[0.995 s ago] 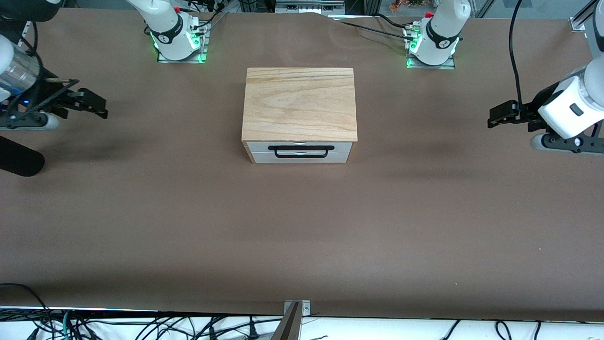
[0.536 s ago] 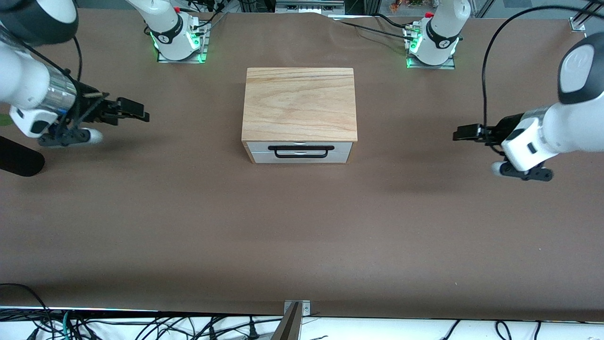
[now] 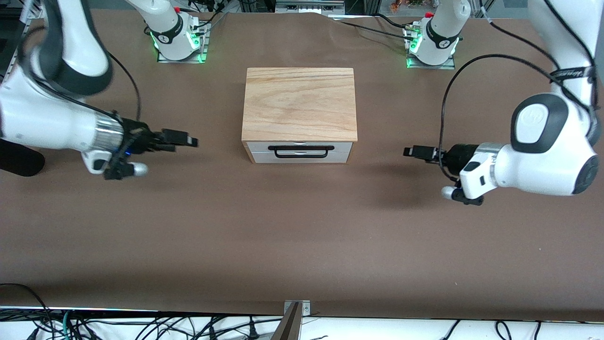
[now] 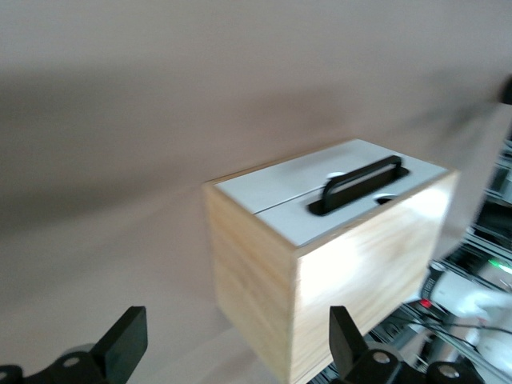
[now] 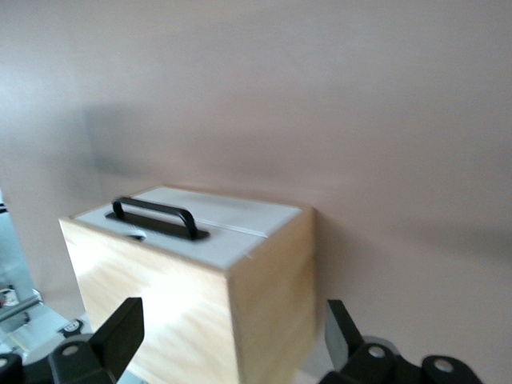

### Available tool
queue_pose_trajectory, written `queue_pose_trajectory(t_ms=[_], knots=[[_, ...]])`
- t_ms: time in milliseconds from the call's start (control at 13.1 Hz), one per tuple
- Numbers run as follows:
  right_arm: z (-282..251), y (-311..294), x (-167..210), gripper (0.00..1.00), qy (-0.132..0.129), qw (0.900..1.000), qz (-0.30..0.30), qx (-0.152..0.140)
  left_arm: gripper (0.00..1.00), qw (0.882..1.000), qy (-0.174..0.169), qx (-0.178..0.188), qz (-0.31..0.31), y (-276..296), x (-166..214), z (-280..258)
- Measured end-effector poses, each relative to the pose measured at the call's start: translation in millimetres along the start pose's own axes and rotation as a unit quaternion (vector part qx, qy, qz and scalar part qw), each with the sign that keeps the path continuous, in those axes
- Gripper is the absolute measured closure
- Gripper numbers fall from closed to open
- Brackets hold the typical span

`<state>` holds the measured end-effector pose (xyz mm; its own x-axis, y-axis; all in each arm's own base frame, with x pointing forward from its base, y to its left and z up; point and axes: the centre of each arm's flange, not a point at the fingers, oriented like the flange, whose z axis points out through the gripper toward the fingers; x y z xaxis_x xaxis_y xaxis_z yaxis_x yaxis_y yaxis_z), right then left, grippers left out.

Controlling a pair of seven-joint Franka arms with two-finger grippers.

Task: Pull top drawer with both arms simultaneously
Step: 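Move the left gripper and the right gripper toward the drawer handle, then close the left gripper and the right gripper on the black handle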

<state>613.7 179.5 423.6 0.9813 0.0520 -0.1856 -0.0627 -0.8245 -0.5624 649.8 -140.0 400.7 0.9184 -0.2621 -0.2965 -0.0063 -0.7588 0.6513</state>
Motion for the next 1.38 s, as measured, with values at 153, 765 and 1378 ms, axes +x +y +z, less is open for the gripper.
queue_pose_trajectory(t_ms=[153,765,1378], knots=[[56,-13,10,0.0,-0.015,0.999,-0.006,0.031,0.0,0.996,-0.001,-0.067,0.051,-14,17,26],[160,26,10,0.0,0.001,0.971,-0.08,0.226,0.0,0.961,0.058,-0.229,0.141,-46,55,140],[248,45,3,0.15,0.059,0.936,-0.127,0.324,0.0,0.937,0.093,-0.293,0.165,-46,46,241]])
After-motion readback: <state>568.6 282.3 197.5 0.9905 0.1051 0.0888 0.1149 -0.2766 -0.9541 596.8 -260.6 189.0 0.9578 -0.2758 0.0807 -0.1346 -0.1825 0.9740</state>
